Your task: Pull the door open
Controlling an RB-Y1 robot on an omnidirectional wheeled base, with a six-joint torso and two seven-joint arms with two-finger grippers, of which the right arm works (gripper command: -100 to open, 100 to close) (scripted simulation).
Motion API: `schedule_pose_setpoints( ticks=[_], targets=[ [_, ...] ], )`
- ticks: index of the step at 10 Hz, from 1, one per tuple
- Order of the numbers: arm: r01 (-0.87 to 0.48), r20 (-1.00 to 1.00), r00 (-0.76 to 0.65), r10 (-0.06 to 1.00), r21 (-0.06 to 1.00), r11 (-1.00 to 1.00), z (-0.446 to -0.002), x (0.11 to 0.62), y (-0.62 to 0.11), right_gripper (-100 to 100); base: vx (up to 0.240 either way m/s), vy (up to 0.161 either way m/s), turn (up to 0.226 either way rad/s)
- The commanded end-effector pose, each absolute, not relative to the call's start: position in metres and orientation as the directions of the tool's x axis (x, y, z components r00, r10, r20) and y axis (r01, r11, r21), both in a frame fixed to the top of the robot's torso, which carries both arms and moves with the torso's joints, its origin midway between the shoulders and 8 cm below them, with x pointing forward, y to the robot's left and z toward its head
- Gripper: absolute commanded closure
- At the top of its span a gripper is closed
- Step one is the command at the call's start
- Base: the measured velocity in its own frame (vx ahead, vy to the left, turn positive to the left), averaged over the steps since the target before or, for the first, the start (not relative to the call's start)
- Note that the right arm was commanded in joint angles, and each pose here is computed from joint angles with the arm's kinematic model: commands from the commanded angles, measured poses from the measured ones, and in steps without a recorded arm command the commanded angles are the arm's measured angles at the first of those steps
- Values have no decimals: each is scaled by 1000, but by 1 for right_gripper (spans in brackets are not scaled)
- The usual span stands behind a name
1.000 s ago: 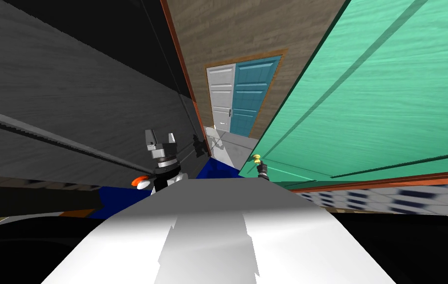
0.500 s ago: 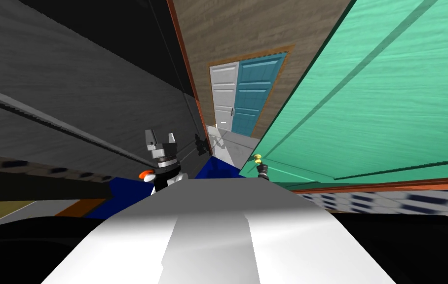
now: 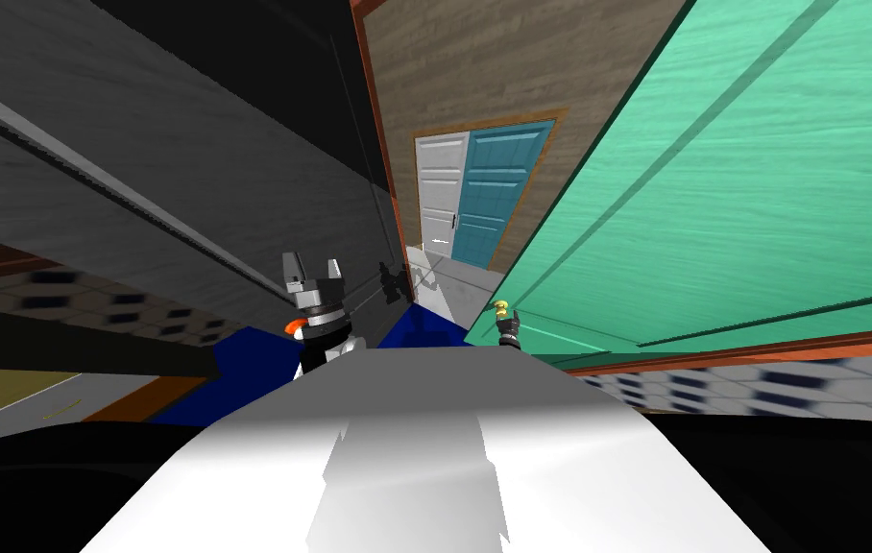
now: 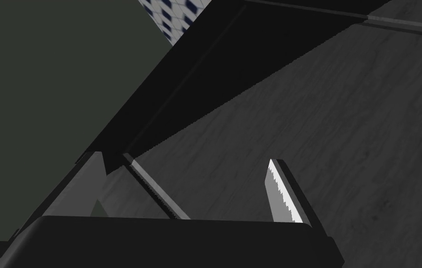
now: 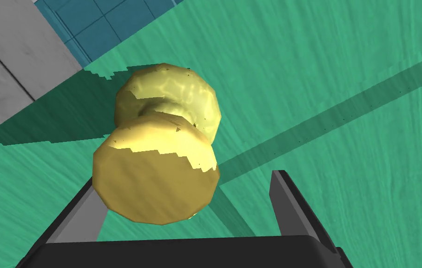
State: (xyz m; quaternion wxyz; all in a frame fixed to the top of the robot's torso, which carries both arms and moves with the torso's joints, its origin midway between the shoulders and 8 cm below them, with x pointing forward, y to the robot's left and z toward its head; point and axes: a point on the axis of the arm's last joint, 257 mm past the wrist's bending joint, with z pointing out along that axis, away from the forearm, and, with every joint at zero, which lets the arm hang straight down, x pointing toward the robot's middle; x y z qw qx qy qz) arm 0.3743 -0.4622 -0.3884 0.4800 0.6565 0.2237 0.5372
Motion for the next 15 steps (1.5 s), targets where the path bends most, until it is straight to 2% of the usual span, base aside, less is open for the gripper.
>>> schedule_pose_setpoints(
  ticks=[1, 8, 15],
  targets=[
    [-250, 555, 307, 773, 831, -498, -388, 380, -457, -100, -77, 6, 39],
    [-322, 729, 257, 635, 684, -654, -389, 391, -446, -100, -63, -5, 25],
    [-394, 894, 171, 415, 448, -803, -390, 405, -430, -100, -64, -6, 27]
  ],
)
